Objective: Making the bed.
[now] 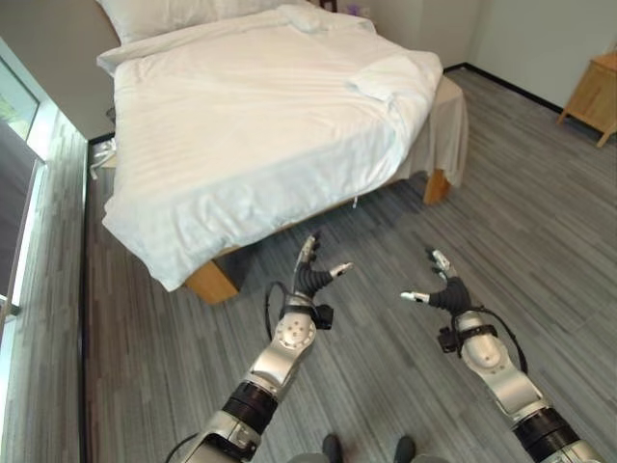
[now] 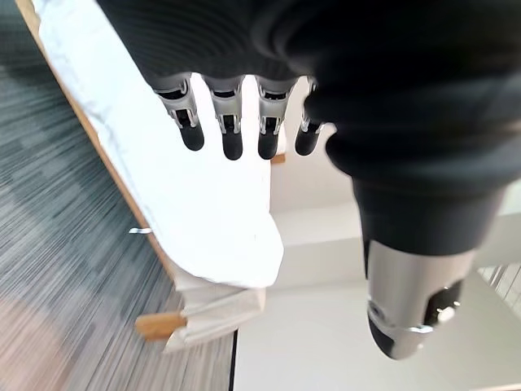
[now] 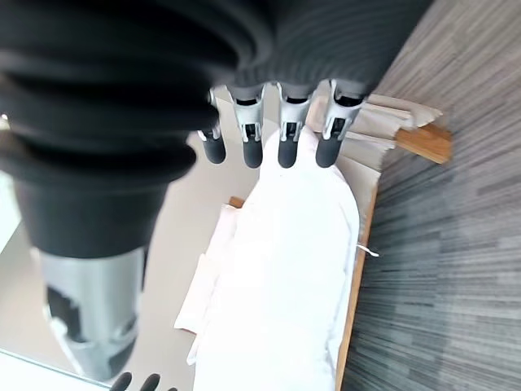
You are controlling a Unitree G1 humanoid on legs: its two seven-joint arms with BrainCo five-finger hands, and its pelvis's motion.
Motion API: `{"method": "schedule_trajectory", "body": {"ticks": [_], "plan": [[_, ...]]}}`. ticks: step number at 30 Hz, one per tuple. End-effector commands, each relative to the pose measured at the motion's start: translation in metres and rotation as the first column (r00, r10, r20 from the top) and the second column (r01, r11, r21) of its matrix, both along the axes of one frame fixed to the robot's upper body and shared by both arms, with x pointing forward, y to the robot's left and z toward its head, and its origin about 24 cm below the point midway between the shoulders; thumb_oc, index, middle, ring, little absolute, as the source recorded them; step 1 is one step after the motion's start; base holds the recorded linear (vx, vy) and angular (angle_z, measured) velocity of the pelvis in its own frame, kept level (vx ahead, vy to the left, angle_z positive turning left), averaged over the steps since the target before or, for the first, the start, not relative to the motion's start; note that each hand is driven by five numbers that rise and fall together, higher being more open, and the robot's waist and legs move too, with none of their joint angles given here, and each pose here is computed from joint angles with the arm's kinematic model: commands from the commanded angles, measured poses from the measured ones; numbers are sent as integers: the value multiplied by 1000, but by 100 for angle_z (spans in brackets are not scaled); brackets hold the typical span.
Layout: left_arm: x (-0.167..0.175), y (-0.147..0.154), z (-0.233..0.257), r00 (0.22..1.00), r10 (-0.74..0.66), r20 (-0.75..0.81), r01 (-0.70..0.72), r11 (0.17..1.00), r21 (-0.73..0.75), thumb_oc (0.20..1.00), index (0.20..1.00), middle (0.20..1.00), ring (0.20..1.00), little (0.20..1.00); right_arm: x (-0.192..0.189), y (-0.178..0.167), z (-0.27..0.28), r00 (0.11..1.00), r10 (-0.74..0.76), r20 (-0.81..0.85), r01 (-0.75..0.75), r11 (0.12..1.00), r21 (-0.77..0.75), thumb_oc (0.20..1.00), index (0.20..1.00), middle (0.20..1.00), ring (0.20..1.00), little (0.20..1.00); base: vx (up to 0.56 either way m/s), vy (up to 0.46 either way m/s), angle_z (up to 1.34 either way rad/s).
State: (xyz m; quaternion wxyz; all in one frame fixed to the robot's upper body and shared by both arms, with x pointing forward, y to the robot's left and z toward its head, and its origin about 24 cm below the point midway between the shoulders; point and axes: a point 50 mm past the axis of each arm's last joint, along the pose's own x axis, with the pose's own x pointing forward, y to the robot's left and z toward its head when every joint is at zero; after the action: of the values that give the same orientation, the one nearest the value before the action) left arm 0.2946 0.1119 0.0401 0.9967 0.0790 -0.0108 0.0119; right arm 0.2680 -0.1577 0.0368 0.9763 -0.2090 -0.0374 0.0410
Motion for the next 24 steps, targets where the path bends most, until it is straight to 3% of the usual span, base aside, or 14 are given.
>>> {"method": "schedule_trajectory", "body": {"ticks": [1, 9, 12, 14, 24], "plan": [[7, -14, 16, 994, -65, 87, 64, 998, 14, 1000, 1000, 1000, 1000, 1000, 2, 14, 16, 995, 27, 101, -30, 999, 29, 1000, 1000, 1000, 1000, 1000, 0, 0, 0], [0, -29, 5, 997, -81, 10, 82, 985, -150, 1000, 1000, 1000, 1000, 1000, -4, 24, 6, 997, 37, 65, -40, 998, 41, 1000, 1000, 1000, 1000, 1000, 0, 0, 0], [-3, -50, 5, 987, -162, -19, 151, 954, -258, 1000, 1000, 1000, 1000, 1000, -5, 26, 7, 997, 32, 64, -36, 997, 63, 1000, 1000, 1000, 1000, 1000, 1, -18, 1], [-8, -61, 8, 974, -227, -12, 215, 936, -277, 1000, 1000, 1000, 1000, 1000, -5, 28, 10, 996, 47, 76, -52, 996, 75, 1000, 1000, 1000, 1000, 1000, 11, -100, 2], [-12, -85, 27, 966, -251, 67, 255, 872, -418, 1000, 1000, 1000, 1000, 1000, 6, 42, 29, 982, 113, 153, -120, 992, 38, 1000, 1000, 1000, 1000, 1000, 66, -169, -27]]}}
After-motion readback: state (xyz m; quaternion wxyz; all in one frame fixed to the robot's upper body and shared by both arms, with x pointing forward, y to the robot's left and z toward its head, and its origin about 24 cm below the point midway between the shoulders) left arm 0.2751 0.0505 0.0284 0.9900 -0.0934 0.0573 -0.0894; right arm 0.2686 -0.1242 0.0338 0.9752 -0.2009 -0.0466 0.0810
